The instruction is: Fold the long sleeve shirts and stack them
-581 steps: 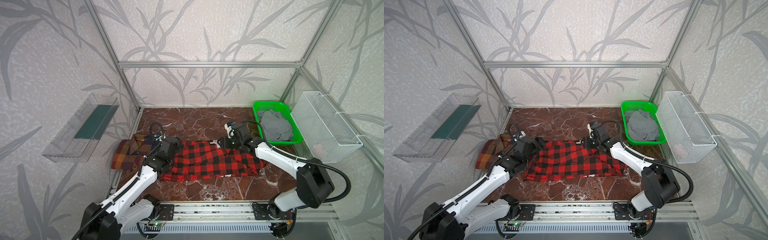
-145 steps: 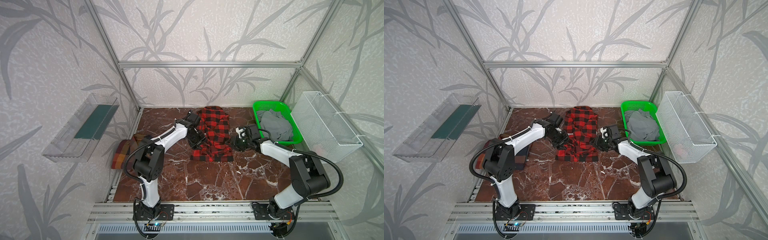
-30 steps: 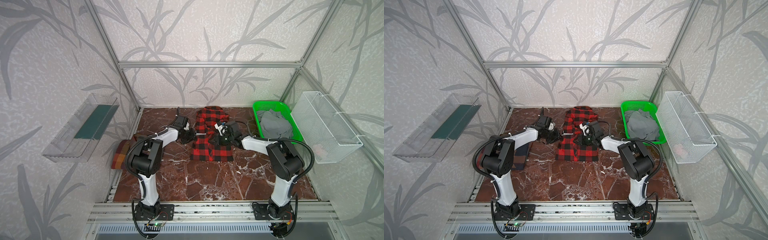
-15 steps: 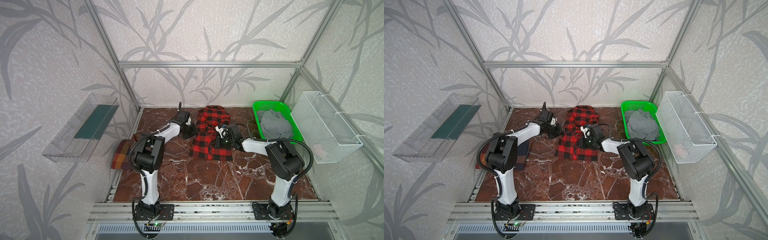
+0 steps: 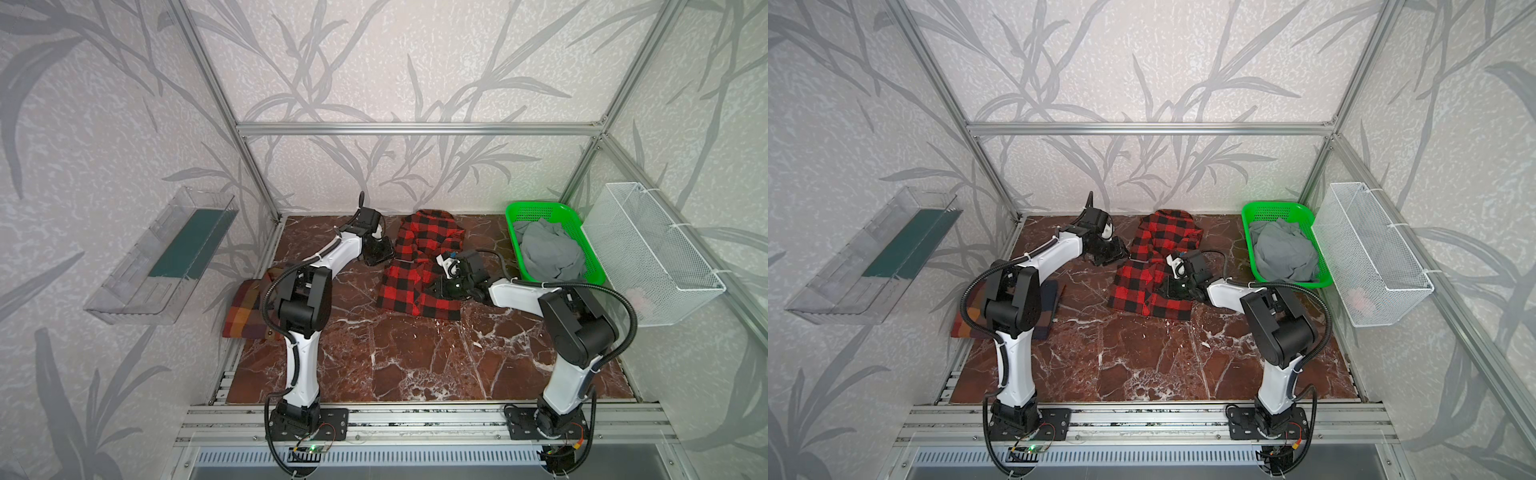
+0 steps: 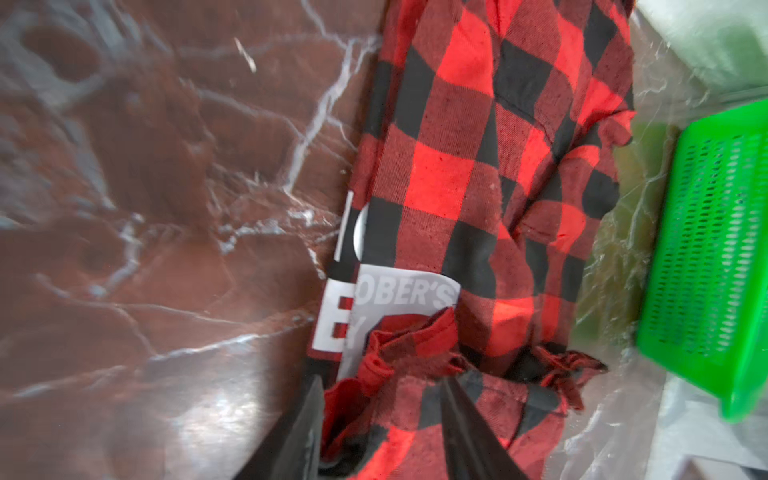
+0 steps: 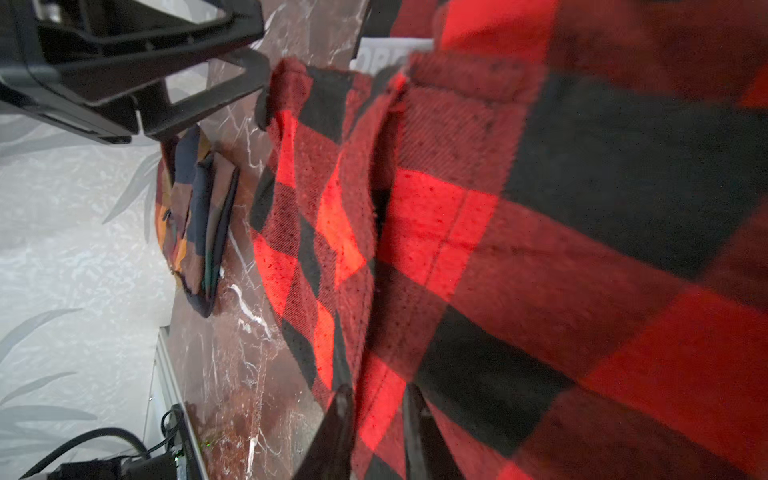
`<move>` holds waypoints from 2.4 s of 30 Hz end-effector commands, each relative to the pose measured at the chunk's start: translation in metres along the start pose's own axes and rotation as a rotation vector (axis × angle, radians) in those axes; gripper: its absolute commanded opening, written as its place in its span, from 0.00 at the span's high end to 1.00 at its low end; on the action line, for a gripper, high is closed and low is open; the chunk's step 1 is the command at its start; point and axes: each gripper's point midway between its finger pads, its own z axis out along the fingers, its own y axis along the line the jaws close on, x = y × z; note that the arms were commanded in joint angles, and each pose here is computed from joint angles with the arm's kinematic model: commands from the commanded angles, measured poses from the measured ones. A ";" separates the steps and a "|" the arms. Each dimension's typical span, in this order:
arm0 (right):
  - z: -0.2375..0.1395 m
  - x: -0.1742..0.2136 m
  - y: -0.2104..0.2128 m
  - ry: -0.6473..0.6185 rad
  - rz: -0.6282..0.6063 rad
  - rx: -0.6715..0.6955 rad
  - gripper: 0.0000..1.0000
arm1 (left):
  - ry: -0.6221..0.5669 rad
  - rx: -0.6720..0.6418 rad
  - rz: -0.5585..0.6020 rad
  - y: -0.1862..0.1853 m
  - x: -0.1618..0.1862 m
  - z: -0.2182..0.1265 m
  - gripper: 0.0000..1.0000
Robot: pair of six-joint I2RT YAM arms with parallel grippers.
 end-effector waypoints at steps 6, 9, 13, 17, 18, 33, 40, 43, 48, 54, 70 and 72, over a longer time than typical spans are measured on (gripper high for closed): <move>-0.004 0.038 -0.057 0.038 0.087 0.187 0.77 | -0.069 -0.004 -0.001 -0.013 -0.006 -0.059 0.31; -0.004 0.053 -0.063 0.043 0.125 0.186 0.79 | -0.075 -0.025 -0.027 -0.009 0.003 -0.076 0.30; 0.002 0.081 -0.049 0.060 0.160 0.160 0.80 | -0.071 -0.034 -0.071 -0.002 0.023 -0.094 0.29; 0.020 0.119 -0.006 0.098 0.173 0.075 0.80 | -0.030 -0.038 -0.101 0.003 0.049 -0.107 0.29; 0.026 0.128 0.006 0.113 0.174 0.053 0.80 | -0.021 -0.039 -0.103 0.005 0.055 -0.109 0.29; -0.008 0.136 0.205 0.117 -0.224 -0.153 0.57 | -0.015 -0.258 0.056 0.063 0.119 -0.172 0.29; -0.013 0.061 0.162 0.119 -0.328 -0.028 0.49 | -0.074 -0.288 0.073 0.082 0.136 -0.187 0.28; 0.008 0.049 0.150 0.158 -0.375 0.014 0.47 | -0.092 -0.294 0.085 0.086 0.140 -0.190 0.28; 0.047 0.037 0.128 0.207 -0.395 0.063 0.45 | -0.096 -0.327 0.096 0.096 0.144 -0.190 0.28; 0.080 0.028 0.106 0.242 -0.369 0.066 0.45 | -0.093 -0.326 0.096 0.095 0.142 -0.188 0.28; 0.096 0.028 0.106 0.227 -0.317 -0.138 0.53 | -0.052 -0.264 0.083 0.088 0.147 -0.174 0.29; 0.099 0.029 0.105 0.226 -0.312 -0.142 0.56 | -0.050 -0.264 0.082 0.088 0.148 -0.174 0.29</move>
